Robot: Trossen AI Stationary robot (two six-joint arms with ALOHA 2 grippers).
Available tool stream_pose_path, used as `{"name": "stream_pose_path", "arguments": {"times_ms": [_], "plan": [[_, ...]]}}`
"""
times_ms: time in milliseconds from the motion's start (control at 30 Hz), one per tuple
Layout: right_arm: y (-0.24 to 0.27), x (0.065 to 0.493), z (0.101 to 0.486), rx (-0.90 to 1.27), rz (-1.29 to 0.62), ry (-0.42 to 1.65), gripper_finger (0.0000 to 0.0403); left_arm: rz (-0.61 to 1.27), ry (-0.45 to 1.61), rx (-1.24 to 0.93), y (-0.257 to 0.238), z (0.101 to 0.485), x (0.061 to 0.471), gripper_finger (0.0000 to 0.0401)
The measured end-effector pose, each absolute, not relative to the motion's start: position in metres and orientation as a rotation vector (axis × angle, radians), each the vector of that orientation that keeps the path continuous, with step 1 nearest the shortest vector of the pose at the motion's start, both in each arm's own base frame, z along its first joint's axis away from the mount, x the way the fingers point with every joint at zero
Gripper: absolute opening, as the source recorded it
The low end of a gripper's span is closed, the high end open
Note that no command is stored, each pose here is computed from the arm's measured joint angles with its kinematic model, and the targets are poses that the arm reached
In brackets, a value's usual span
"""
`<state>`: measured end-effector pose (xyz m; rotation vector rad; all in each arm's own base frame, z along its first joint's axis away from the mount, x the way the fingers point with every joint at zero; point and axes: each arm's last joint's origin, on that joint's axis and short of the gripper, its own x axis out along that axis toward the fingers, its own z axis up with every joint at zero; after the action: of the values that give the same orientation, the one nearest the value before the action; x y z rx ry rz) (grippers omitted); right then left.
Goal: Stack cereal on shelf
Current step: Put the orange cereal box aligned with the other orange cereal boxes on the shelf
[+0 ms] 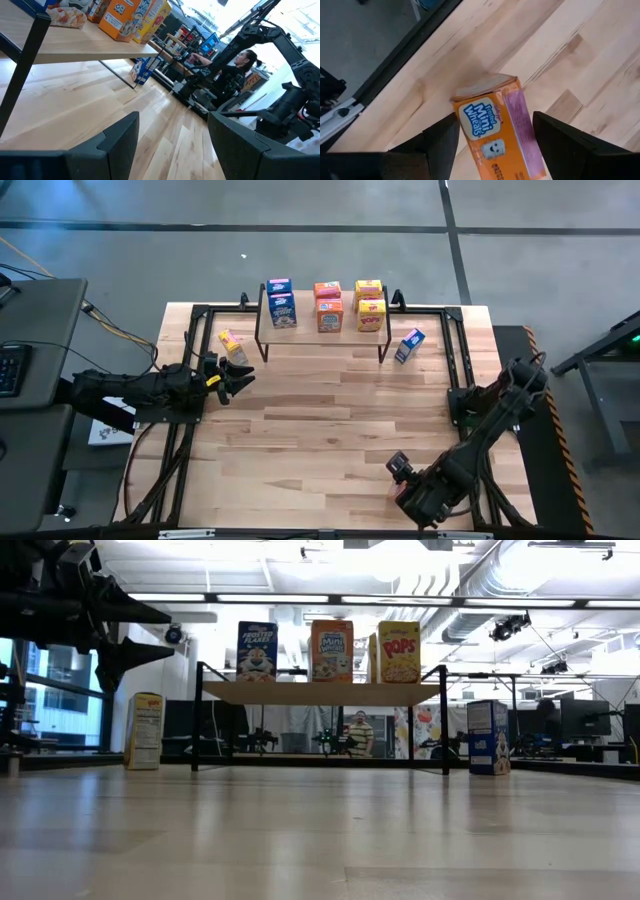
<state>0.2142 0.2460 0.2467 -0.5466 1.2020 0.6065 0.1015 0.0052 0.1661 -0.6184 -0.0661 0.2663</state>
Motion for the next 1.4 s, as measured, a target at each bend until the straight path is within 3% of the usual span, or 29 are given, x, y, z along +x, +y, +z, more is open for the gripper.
{"name": "stream_pose_path", "arguments": {"times_ms": [367,867,1400], "plan": [[0.247,0.216,0.243,-0.554,0.595,1.212,0.0239,0.267,-0.066,-0.618,0.005,0.166,0.102,0.0229],[0.247,0.215,0.243,-0.524,0.576,1.221,0.0156,0.267,-0.066,-0.618,0.005,0.166,0.102,0.0229],[0.232,0.232,0.243,-0.355,0.419,1.260,0.0150,0.266,-0.066,-0.618,0.005,0.166,0.102,0.0229]]}}
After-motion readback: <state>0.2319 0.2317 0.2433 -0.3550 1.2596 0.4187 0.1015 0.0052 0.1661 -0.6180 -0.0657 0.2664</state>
